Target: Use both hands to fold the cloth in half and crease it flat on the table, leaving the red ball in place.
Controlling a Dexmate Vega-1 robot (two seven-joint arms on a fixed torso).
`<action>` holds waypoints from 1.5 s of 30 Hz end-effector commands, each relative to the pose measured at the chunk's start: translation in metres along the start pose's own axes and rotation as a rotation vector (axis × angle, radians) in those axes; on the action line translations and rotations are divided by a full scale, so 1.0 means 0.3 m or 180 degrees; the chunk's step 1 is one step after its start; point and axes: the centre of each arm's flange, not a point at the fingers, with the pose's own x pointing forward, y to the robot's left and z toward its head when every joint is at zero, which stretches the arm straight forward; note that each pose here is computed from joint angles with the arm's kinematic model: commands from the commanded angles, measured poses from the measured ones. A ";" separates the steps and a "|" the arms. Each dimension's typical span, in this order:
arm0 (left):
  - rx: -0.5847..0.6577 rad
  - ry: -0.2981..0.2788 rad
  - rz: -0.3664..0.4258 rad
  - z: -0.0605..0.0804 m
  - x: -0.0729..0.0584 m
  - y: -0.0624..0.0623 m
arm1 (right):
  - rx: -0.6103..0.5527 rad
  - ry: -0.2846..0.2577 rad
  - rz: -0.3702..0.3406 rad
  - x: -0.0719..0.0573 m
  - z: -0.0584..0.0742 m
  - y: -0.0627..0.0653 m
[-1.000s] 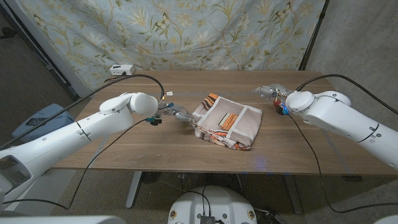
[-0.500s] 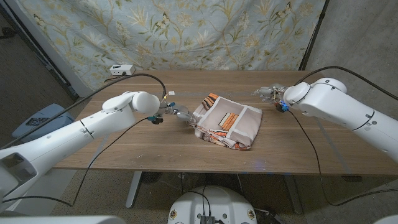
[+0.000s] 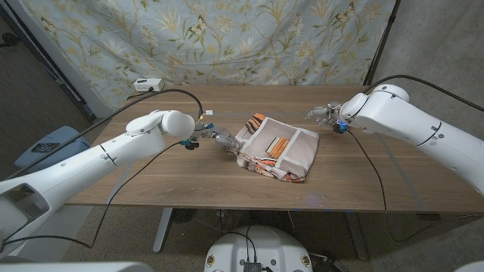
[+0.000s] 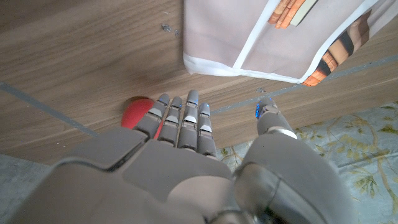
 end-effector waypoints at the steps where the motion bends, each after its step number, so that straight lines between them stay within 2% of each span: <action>1: 0.0002 -0.0045 -0.0006 -0.006 0.009 0.012 | -0.0086 0.0178 0.0057 0.032 -0.004 -0.008; 9: 0.0012 -0.0047 -0.0007 0.000 0.015 0.017 | -0.0100 0.0187 0.0099 0.047 -0.008 -0.002; 12: 0.0003 -0.0073 -0.0014 0.006 0.020 0.015 | -0.0178 0.0247 0.0132 0.063 -0.010 0.004; 24: -0.0004 -0.0092 -0.0037 0.025 0.028 0.003 | -0.0235 0.0316 0.0207 0.100 -0.029 0.030; 45: 0.0006 -0.0108 -0.0074 0.044 0.040 0.001 | -0.0230 0.0303 0.0338 0.141 -0.040 0.056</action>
